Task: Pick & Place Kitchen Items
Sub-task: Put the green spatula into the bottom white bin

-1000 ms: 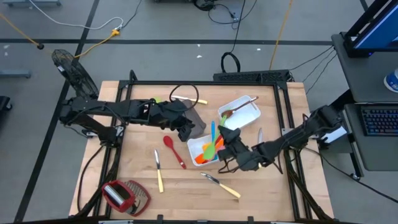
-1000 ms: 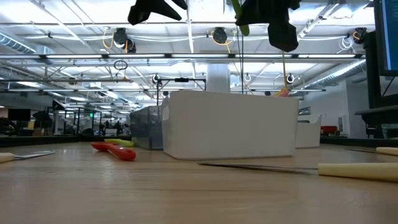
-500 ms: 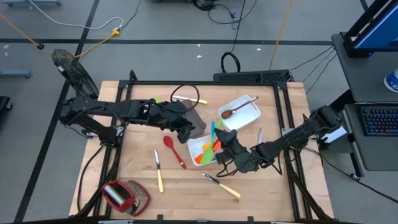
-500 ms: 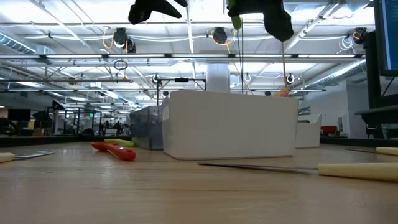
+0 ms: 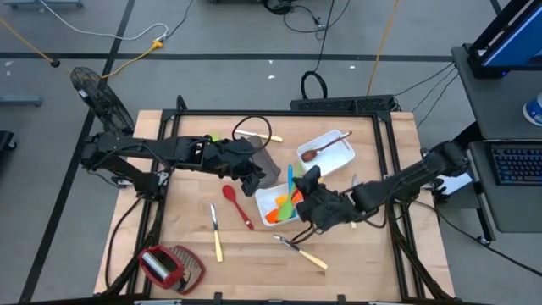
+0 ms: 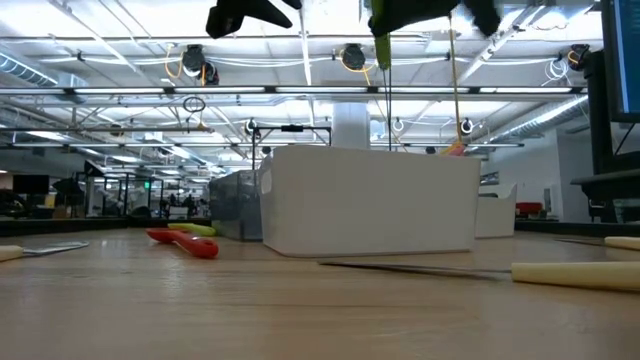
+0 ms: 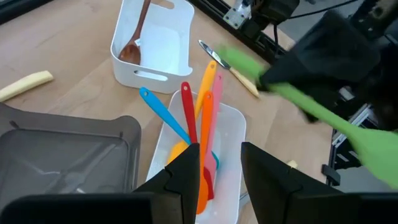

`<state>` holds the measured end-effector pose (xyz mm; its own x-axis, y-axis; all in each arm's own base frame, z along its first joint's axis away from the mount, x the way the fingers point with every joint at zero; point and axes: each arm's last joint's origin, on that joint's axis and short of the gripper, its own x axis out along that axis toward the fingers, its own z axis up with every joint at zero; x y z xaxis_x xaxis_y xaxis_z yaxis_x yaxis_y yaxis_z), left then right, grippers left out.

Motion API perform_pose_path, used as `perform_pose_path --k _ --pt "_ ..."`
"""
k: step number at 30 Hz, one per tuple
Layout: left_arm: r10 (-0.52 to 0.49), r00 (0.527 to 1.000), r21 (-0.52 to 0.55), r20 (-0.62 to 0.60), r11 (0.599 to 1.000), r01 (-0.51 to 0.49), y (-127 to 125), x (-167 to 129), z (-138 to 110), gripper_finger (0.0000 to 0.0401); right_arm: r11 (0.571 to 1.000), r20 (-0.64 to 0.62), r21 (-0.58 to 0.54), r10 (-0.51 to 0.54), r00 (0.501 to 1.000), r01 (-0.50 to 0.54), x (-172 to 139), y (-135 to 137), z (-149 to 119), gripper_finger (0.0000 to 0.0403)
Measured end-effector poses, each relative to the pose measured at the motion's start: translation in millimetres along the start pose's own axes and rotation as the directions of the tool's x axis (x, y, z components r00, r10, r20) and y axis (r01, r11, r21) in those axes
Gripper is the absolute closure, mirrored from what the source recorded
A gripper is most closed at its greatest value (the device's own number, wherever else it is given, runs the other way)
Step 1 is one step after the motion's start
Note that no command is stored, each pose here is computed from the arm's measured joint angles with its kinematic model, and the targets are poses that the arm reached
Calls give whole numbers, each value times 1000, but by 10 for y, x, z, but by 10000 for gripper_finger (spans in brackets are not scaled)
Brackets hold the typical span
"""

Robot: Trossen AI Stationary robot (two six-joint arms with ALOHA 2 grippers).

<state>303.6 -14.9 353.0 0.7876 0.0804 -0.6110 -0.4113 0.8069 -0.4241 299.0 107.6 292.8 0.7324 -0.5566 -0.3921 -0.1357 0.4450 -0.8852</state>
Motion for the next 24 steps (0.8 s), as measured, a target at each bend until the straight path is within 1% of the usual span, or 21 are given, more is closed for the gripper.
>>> perform_pose_path --k 2,4,6,8,11,12,13,17,21,24 --pt "-3 1000 -1 3 1000 3 -2 0 3 281 983 48 67 168 985 -171 -36 -99 -36 383" --pt "-10 1000 -3 12 1000 10 -10 0 12 281 954 63 105 274 960 -280 -48 -182 -58 383" --pt "-19 1000 -5 24 1000 19 -19 -1 24 281 922 64 103 369 927 -373 -58 -242 -89 383" --pt "-26 999 -7 36 1000 27 -27 -2 35 281 872 81 128 465 881 -472 -50 -307 -126 383" --pt "-29 999 -7 40 1000 30 -30 -3 39 281 771 108 183 600 792 -610 7 -348 -210 383" --pt "-29 999 -4 40 1000 29 -30 -3 39 281 748 96 193 630 771 -635 25 -347 -247 383" --pt "-29 999 0 40 1000 29 -30 -3 40 281 734 80 201 648 758 -649 43 -348 -281 383" --pt "-28 999 3 41 1000 28 -27 -2 42 281 714 -48 210 690 723 -667 75 -347 -449 382" --pt "-13 998 2 53 1000 13 -22 -2 46 281 740 -173 200 672 720 -642 82 -353 -568 382" --pt "-7 998 2 58 1000 7 -20 -2 48 281 756 -241 184 654 717 -628 82 -351 -622 382"
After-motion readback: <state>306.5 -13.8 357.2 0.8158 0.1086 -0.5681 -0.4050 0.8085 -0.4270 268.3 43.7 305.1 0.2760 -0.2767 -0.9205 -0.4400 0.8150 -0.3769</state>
